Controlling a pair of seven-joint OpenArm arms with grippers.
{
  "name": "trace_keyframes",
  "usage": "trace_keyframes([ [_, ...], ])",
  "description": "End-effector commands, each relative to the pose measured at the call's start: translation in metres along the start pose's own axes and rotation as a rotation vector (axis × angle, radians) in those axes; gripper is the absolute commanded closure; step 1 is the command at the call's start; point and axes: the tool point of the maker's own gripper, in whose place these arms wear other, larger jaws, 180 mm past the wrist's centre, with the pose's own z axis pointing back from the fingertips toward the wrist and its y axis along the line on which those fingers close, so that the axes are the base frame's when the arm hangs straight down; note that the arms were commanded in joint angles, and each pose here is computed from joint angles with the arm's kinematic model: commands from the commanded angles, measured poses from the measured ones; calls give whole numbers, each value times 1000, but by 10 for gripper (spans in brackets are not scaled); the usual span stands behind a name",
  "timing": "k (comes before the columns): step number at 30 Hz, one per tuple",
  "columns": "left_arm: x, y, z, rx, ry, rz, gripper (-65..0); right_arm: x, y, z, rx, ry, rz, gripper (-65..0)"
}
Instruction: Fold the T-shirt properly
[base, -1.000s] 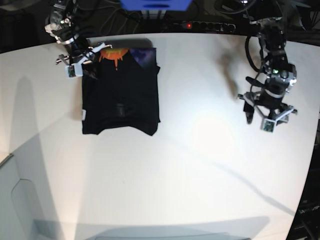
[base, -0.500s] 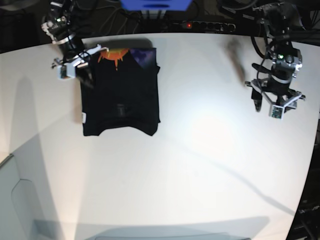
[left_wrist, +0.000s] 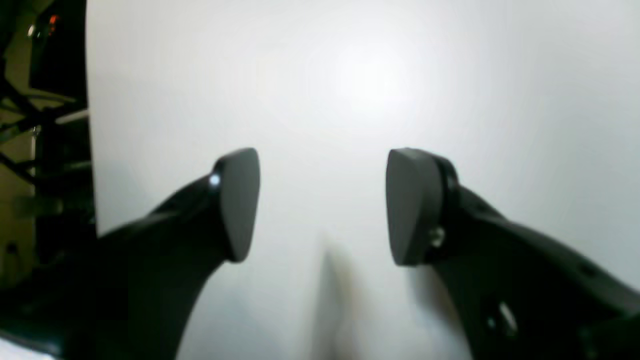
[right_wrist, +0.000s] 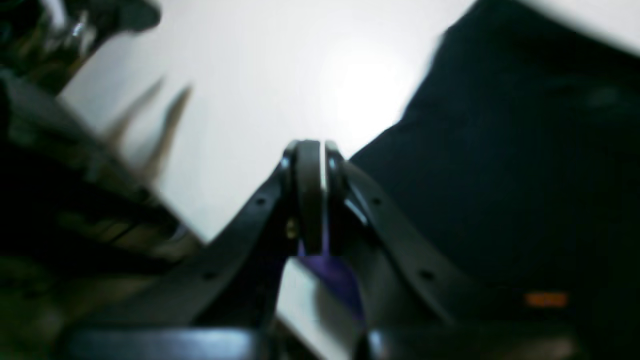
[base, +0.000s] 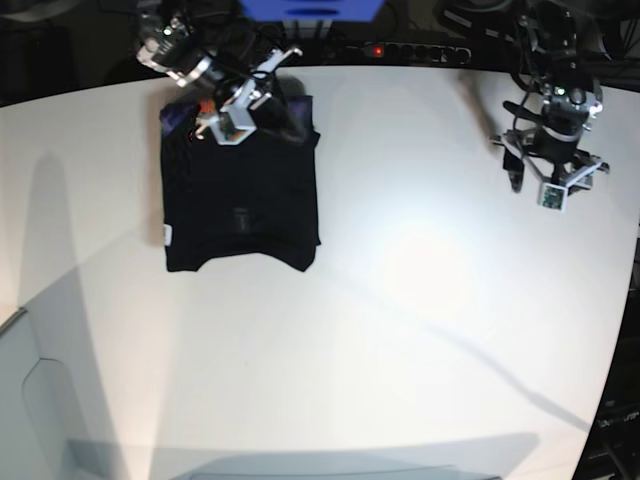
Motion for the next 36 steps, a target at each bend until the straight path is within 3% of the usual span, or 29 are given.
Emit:
trace_keyframes([
  [1,6,9,5,28,-28,-3,-385,0,7,-1,31,-14,-10,0],
  [3,-4,18,9,57,-8,24,-385,-15,7,-5,42,13,-39,0],
  [8,-25,31,22,108,32,63,-385,-21,2,-8,36,-27,-79,0],
  [15,-58,28,35,107,111,69,-385,-45,1,-5,43,33,-102,0],
  [19,-73,27,42,124,143,110,-385,-51,16,1,94,63,-81,0],
  [27,-81,20,61,134,168,119,-384,-9,44,26,140,-10,9,0],
  [31,-98,10,71,122,212,138,-370,-6,19,35,61,-5,33,0],
  [36,-126,-9,86,83,284,171,-270,-3,-44,57,-119,1,69,0],
])
